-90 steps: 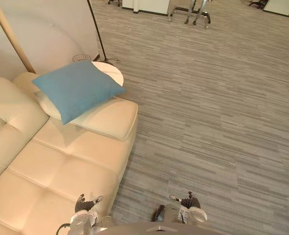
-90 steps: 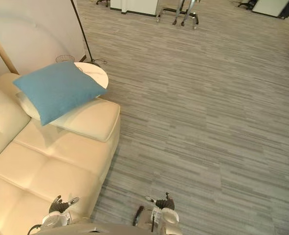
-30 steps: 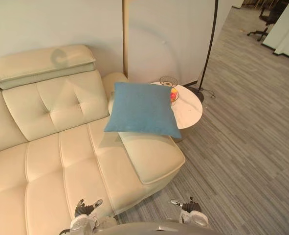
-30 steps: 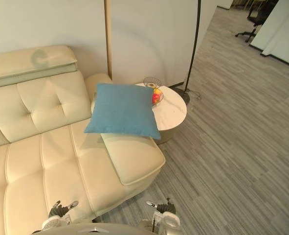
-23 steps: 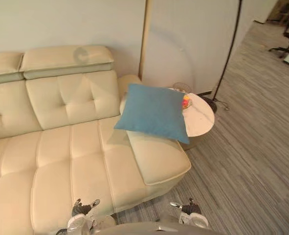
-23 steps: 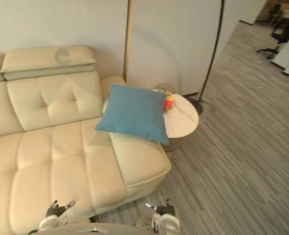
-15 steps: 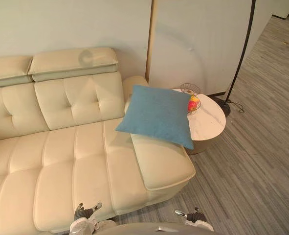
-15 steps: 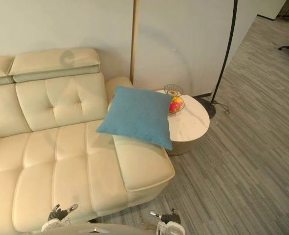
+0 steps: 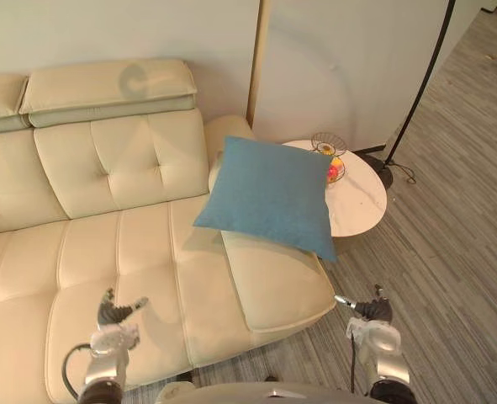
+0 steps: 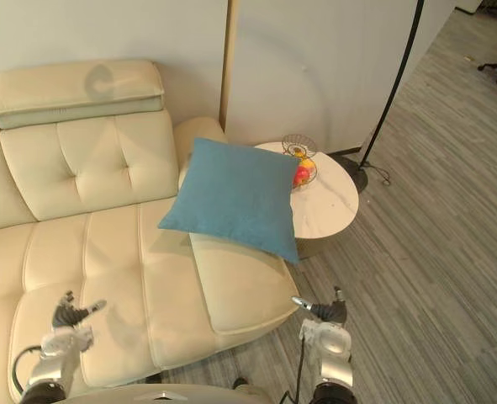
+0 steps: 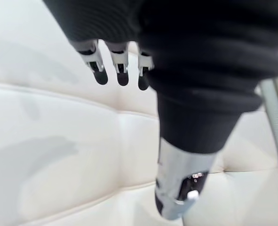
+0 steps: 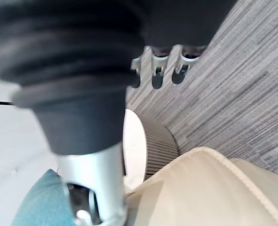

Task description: Pick up cushions and gather them together orderly.

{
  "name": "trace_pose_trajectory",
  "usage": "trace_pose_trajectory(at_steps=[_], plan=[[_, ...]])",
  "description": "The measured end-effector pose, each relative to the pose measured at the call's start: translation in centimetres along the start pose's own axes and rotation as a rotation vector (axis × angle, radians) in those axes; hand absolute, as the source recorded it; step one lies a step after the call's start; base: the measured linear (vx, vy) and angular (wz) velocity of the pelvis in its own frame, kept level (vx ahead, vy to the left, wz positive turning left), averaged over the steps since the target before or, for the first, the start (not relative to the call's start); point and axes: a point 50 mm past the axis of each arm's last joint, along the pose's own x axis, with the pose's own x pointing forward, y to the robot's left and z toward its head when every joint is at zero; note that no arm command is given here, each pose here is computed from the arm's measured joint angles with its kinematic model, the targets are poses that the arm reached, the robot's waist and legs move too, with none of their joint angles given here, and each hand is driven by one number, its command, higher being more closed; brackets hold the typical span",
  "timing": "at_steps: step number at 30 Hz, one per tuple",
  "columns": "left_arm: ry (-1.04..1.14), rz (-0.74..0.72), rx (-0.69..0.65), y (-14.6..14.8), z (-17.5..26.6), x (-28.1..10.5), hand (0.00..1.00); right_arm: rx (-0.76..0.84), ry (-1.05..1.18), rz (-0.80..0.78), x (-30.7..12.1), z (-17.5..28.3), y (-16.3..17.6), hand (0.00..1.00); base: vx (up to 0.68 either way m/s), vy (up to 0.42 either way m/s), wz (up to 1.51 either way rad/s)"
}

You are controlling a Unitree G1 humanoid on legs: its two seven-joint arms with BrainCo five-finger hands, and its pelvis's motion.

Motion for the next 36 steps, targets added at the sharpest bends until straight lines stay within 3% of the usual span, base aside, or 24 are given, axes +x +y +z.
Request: trace_pose_trajectory(at_steps=[4, 10, 17, 24, 30, 31, 32, 33, 36], plan=[[-0.207, -0.077, 0.024, -2.9, 7.3, 1.7, 0.0, 0.041, -0.174, 0.01, 1.9, 6.1, 0.9, 0.0, -0.12, 0.006, 0.16], [-0.546, -0.232, 0.008, -9.2, 18.9, 0.0, 0.0, 0.174, -0.51, 0.088, 1.0, 16.8, 4.3, 0.0, -0.22, -0.02, 0.08], [-0.786, -0.296, -0.046, -12.0, 29.1, -3.1, 0.0, 0.29, -0.714, 0.175, -0.8, 25.2, 6.5, 0.0, -0.2, -0.031, 0.03], [-0.914, -0.335, -0.048, -13.6, 35.5, -6.2, 0.0, 0.388, -0.881, 0.238, -3.8, 33.5, 8.4, 0.0, -0.04, -0.021, -0.06], [-0.983, -0.359, -0.02, -14.6, 39.0, -8.5, 0.0, 0.464, -0.908, 0.26, -5.4, 37.3, 9.2, 0.0, 0.02, -0.018, -0.05], [-0.999, -0.367, -0.022, -14.6, 39.8, -9.1, 0.0, 0.477, -0.94, 0.27, -6.3, 38.6, 9.4, 1.0, 0.01, -0.039, -0.1], [-1.009, -0.368, -0.019, -14.6, 40.1, -9.3, 0.0, 0.478, -0.951, 0.274, -6.7, 39.1, 9.5, 1.0, 0.0, -0.032, -0.13], [-1.025, -0.369, -0.014, -14.6, 40.6, -9.8, 1.0, 0.477, -0.967, 0.283, -7.2, 39.9, 9.7, 1.0, 0.0, -0.022, -0.08], [-1.055, -0.366, -0.001, -14.6, 41.7, -10.6, 1.0, 0.487, -1.007, 0.292, -8.4, 41.4, 9.6, 1.0, 0.0, -0.033, -0.04]])
